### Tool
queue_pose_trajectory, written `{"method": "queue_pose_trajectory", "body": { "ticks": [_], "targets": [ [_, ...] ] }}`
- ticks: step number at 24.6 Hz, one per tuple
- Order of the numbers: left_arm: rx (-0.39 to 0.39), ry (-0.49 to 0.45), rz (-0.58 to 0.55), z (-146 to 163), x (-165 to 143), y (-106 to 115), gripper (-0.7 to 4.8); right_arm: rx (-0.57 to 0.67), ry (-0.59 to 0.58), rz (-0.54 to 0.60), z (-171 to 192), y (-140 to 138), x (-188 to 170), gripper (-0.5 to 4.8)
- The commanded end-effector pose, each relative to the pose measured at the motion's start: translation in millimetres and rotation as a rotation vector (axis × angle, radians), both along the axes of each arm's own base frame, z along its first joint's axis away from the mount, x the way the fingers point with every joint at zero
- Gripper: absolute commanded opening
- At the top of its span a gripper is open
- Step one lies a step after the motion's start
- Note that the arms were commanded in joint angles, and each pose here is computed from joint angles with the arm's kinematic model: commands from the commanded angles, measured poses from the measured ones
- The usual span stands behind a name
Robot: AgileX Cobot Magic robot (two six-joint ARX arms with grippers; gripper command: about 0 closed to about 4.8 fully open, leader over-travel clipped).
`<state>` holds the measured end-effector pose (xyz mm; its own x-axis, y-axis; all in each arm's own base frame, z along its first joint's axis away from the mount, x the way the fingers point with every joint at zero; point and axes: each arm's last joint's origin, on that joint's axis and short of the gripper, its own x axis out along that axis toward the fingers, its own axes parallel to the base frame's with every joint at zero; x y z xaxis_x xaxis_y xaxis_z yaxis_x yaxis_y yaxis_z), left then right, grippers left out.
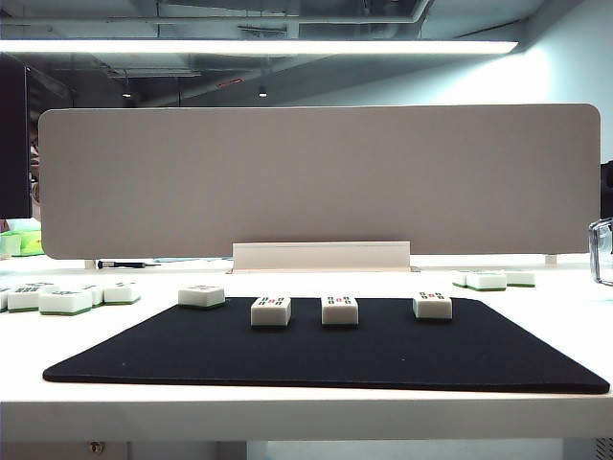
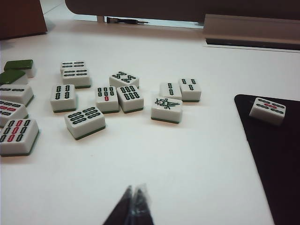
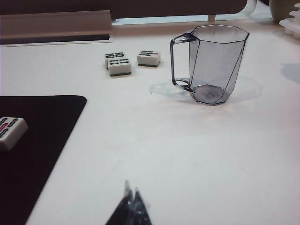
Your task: Arrange four mahjong tiles into a neat stack, creating two layers of paired tiles.
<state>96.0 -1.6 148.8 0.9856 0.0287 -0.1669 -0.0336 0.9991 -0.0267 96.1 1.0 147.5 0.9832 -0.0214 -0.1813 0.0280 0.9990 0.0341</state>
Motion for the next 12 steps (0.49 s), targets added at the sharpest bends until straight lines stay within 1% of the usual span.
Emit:
{"method": "queue_pose_trajectory", "body": {
  "ticks": [1, 12],
  "targets": [
    [0.0, 0.013, -0.001, -1.1, -0.2, 0.0, -0.06, -0.003, -0.013, -0.004, 0.9, -0.1, -0.3, -0.01],
    [-0.002, 0.013, -0.013, -1.2, -0.2, -0.4, -0.06, 0.004, -0.016, -0.006, 1.2, -0.1, -0.2, -0.01]
  ]
}}
